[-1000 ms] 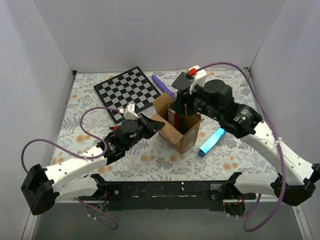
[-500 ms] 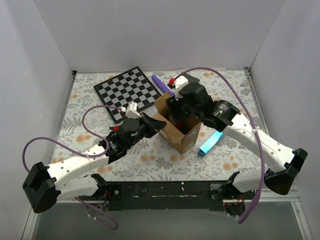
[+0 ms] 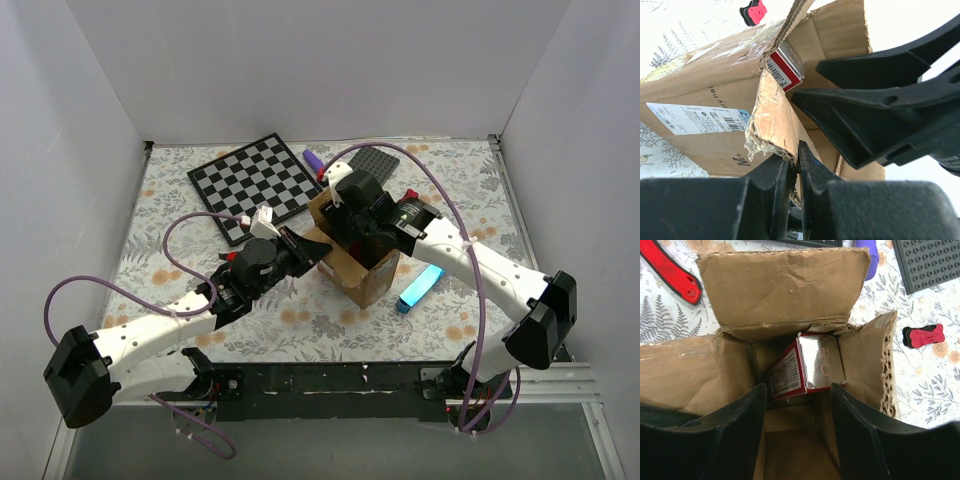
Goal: Unpack the express box
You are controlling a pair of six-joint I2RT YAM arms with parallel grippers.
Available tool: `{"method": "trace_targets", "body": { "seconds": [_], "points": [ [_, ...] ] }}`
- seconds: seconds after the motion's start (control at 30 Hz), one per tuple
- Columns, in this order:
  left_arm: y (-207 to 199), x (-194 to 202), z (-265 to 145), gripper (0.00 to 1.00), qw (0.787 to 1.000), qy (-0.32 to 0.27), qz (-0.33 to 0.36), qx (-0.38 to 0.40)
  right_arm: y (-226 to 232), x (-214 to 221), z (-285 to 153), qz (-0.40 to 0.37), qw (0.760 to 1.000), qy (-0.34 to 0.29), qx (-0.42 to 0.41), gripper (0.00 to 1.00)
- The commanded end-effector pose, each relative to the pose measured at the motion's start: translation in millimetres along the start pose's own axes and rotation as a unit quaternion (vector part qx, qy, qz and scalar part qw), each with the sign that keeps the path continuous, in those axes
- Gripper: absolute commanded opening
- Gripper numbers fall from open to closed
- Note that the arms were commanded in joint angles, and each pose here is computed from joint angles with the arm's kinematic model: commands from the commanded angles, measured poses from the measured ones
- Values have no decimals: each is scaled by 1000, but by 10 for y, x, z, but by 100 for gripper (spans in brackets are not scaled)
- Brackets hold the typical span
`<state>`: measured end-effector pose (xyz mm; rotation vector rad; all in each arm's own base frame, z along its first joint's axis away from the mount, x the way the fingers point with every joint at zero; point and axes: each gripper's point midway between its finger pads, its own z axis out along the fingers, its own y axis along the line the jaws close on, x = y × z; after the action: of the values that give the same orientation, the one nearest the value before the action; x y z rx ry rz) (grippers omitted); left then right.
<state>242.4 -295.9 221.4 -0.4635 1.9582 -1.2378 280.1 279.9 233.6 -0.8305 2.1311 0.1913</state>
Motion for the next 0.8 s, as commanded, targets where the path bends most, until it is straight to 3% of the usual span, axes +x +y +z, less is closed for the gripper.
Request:
{"method": "trace_targets", "body": {
  "seconds": [0.0, 0.33, 0.43, 0.47, 0.57, 0.67, 0.77],
  "points": [
    [1246, 383, -194, 8, 976, 72, 72, -195, -52, -41, 121, -14, 1000, -6, 20, 61],
    [1248, 383, -172, 8, 975, 71, 72, -196, -34, 316, 235, -21, 998, 58, 23, 59],
    [1238, 380, -168, 8, 976, 70, 72, -195, -6, 361, 212, -18, 998, 63, 14, 50],
    [1238, 379, -168, 8, 976, 71, 73, -194, -7, 351, 184, -16, 998, 60, 12, 41],
    [1231, 369, -173, 8, 976, 68, 73, -193, 20, 350, 107, -10, 999, 53, 1, 27],
    [1238, 365, -177, 8, 976, 67, 73, -194, 65, 311, -1, -3, 999, 45, -18, 21],
    [1227, 357, -169, 8, 976, 65, 73, -193, 149, 201, -146, 4, 999, 23, -46, 21]
  ]
}}
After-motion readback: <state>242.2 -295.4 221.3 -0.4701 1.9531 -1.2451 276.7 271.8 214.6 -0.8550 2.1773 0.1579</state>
